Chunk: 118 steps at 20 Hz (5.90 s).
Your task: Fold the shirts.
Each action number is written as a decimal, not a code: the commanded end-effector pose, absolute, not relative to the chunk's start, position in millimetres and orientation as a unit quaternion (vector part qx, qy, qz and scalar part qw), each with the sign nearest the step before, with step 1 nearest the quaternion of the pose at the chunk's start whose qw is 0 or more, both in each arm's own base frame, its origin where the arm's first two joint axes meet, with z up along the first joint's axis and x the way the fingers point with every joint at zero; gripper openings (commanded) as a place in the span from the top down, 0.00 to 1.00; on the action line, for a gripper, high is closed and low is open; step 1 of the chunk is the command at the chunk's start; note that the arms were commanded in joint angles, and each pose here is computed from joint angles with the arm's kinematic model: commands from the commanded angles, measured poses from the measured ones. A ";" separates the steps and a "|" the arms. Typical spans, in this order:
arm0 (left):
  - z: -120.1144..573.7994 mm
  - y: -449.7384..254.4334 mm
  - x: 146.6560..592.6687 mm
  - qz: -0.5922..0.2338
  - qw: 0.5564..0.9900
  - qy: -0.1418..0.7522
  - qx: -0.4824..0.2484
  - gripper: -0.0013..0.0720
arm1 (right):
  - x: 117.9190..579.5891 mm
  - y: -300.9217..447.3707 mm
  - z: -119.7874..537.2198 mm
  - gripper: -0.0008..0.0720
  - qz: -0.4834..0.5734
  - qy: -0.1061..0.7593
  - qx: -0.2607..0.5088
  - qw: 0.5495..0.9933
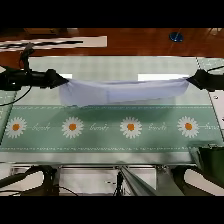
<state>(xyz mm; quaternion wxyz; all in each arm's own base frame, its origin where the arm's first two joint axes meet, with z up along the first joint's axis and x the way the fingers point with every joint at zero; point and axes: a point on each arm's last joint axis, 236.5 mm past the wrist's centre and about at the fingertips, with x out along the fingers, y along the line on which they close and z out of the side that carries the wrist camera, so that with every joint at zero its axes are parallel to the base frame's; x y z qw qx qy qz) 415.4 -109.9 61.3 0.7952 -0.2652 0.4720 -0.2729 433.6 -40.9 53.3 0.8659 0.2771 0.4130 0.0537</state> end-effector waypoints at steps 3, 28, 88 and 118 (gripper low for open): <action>18.8 -100.8 460.9 -0.254 0.776 0.498 -0.291 0.95 | 485.2 -49.0 13.5 0.94 0.034 0.424 0.297 0.855; 26.5 -34.3 442.3 -0.283 0.701 0.527 -0.388 0.18 | 443.9 -101.4 -58.8 0.23 -0.020 0.508 0.384 0.771; -30.6 -575.5 258.0 -0.460 0.438 0.630 -0.448 0.95 | 294.1 43.2 212.0 0.94 0.151 0.436 0.186 0.867; 331.7 -105.0 324.0 -0.369 0.851 0.330 -0.177 0.95 | 374.3 266.8 77.5 0.94 0.247 0.387 0.275 0.844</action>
